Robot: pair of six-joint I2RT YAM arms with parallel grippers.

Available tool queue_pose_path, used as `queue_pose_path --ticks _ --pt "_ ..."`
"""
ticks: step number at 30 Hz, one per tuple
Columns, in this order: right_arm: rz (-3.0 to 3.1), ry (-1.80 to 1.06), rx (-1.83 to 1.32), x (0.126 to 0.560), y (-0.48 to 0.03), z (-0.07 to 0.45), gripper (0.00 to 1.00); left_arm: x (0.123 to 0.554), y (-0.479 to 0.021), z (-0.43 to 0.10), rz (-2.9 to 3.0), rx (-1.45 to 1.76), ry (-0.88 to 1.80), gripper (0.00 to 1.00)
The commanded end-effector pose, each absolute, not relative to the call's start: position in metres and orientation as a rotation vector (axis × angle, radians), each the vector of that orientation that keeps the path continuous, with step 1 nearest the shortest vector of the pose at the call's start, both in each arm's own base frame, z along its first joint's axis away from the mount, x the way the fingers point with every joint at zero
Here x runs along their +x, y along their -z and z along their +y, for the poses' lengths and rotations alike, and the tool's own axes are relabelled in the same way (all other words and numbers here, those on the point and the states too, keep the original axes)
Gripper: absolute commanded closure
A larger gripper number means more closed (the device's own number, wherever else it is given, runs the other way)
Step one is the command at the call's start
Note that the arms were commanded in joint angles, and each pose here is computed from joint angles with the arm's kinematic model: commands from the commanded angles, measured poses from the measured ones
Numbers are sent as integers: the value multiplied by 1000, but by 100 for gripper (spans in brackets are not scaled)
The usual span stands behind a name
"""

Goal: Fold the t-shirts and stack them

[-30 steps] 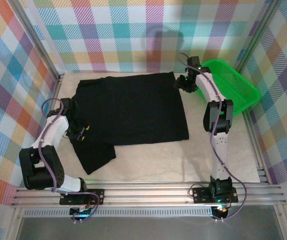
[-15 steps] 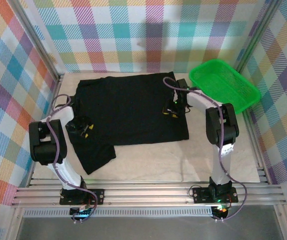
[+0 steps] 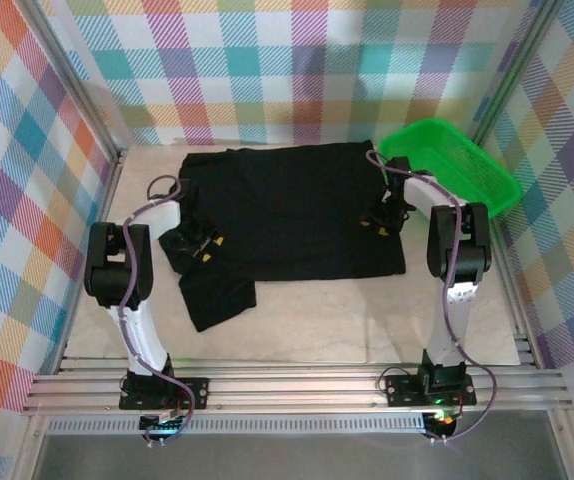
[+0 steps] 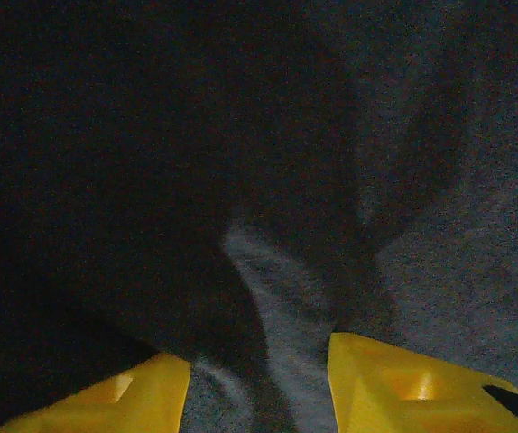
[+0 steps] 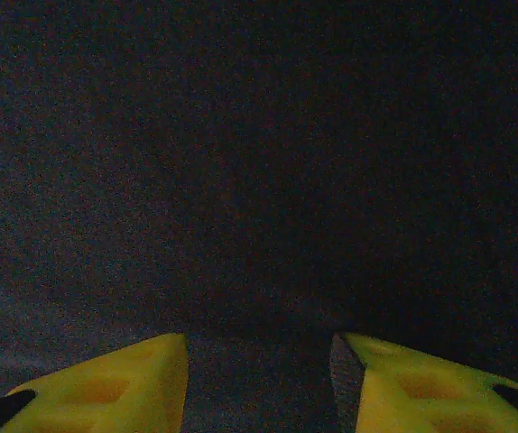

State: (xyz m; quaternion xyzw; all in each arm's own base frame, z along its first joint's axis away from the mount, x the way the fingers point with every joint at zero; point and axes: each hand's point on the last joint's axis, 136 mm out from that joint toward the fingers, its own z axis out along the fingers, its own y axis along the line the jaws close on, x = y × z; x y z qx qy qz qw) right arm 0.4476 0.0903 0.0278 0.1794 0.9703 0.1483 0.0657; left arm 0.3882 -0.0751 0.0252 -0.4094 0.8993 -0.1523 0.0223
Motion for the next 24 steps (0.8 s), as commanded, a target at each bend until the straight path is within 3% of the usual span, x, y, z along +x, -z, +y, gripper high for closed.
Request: queue_pose_path --ticks 1,7,12,15,24 --pt "2913 -474 431 453 -44 97 50 375 -28 -63 2800 -1275 304 50" --pt "2777 -490 397 449 -110 107 48 308 -87 -34 2652 -1286 113 47" --pt "2735 -548 544 399 -115 101 48 221 -63 -53 2787 -1337 177 48" --pt "2728 -601 582 369 -106 98 48 192 -47 -71 2836 -1373 285 48" --pt "2741 -638 715 324 -86 81 48 171 -21 -71 2853 -1402 247 51"
